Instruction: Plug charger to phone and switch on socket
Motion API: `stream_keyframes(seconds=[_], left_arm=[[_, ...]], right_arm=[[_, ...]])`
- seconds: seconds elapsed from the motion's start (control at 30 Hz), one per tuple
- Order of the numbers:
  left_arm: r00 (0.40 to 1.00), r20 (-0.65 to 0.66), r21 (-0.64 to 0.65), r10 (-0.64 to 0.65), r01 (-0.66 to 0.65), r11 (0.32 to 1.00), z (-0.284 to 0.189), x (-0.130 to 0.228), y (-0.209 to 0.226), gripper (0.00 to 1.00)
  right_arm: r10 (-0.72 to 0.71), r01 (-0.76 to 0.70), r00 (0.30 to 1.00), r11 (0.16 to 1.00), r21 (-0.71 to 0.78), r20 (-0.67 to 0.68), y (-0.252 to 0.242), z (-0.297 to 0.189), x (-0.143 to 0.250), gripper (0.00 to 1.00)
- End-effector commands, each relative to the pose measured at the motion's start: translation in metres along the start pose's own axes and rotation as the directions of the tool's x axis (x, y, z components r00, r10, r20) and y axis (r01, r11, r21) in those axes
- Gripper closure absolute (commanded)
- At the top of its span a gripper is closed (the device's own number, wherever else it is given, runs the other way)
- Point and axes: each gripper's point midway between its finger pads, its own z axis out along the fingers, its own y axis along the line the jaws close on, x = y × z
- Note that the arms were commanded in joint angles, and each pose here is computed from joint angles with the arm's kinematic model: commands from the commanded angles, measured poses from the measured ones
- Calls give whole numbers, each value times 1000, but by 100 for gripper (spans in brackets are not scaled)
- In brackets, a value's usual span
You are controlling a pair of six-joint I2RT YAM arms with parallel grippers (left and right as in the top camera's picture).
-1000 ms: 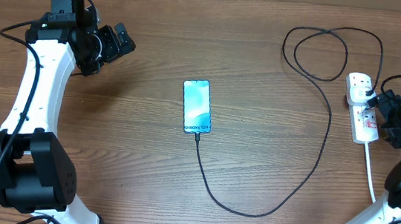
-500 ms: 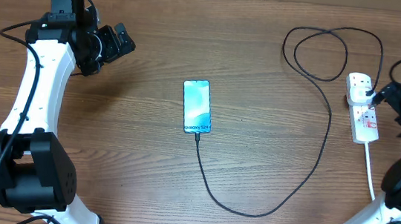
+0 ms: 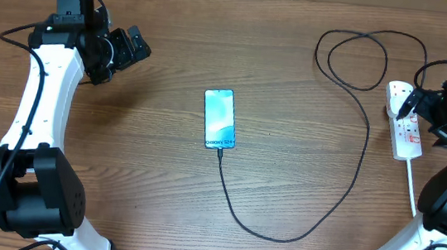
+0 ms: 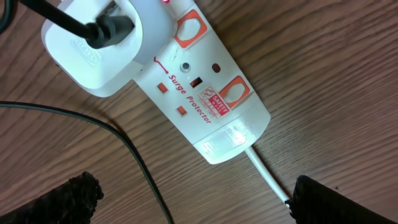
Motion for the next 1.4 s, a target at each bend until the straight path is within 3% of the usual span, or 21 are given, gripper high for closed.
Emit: stream_keyframes(seconds=[0.0, 0.57, 1.37], left_arm=[[999, 25, 5, 25, -25, 1000, -10, -3, -5, 1], [999, 25, 5, 25, -25, 1000, -10, -3, -5, 1], [999, 25, 5, 25, -25, 1000, -9, -3, -5, 0]], right_arm=[[-8, 8, 999, 1000, 2, 54, -2, -12, -5, 0], [-7, 12, 979, 1000, -24, 205, 5, -17, -42, 0], [-6, 12, 977, 1000, -25, 213, 5, -17, -44, 0]])
